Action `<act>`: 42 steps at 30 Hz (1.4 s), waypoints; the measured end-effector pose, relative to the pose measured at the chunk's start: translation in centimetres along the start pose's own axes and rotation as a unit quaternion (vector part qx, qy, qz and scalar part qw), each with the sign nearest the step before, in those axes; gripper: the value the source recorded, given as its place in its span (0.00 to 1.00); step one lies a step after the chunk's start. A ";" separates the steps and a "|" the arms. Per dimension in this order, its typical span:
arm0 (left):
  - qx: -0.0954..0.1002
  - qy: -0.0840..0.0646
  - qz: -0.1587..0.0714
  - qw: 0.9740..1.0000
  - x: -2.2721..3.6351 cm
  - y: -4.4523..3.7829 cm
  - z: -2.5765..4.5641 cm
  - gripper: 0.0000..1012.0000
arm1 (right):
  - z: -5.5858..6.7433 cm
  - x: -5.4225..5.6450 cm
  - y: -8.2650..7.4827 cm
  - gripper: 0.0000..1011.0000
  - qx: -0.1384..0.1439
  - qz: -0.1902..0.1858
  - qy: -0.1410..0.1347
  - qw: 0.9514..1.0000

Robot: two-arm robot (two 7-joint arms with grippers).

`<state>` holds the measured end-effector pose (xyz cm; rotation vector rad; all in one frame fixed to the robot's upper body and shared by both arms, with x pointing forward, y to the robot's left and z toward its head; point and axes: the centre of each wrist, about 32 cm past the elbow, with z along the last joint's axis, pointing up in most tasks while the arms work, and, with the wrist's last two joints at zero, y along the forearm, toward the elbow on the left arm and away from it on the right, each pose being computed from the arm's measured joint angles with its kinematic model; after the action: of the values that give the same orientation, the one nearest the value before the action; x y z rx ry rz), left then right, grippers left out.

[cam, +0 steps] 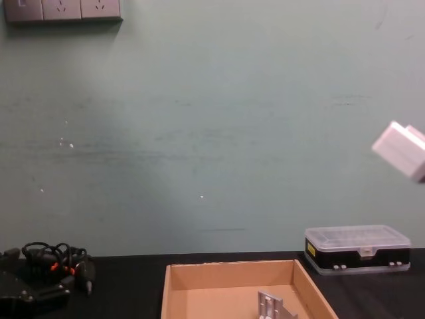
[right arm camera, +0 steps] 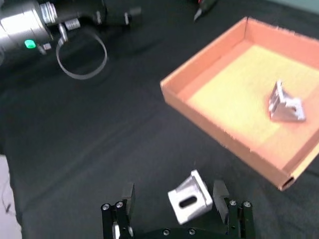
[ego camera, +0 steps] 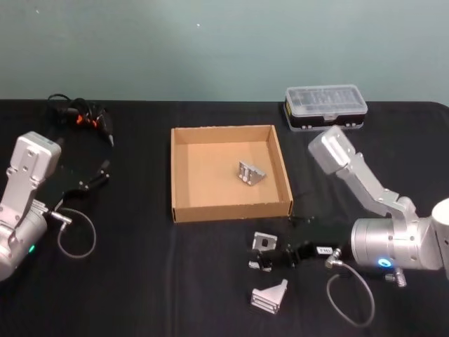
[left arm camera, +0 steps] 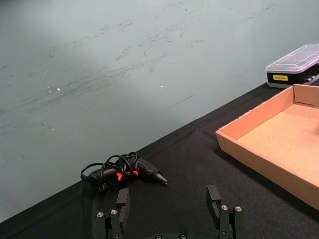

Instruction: Use one hand to pick up the angle iron from the table and place it into the box.

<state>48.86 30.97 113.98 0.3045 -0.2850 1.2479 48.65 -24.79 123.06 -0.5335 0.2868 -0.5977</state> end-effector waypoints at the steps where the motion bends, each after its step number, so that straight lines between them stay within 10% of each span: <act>1: 0.000 0.000 0.000 1.000 0.00 0.00 0.00 1.00 | 0.0 0.0 0.0 0.99 -0.005 0.000 -0.001 1.000; 42: 0.000 0.000 0.000 1.000 0.00 0.00 0.00 1.00 | -0.6 1.1 3.3 0.99 -0.025 -0.036 0.005 0.999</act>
<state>48.86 30.97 113.98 0.3044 -0.2850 1.2480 50.80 -23.42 120.64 -0.5915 0.2932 -0.6635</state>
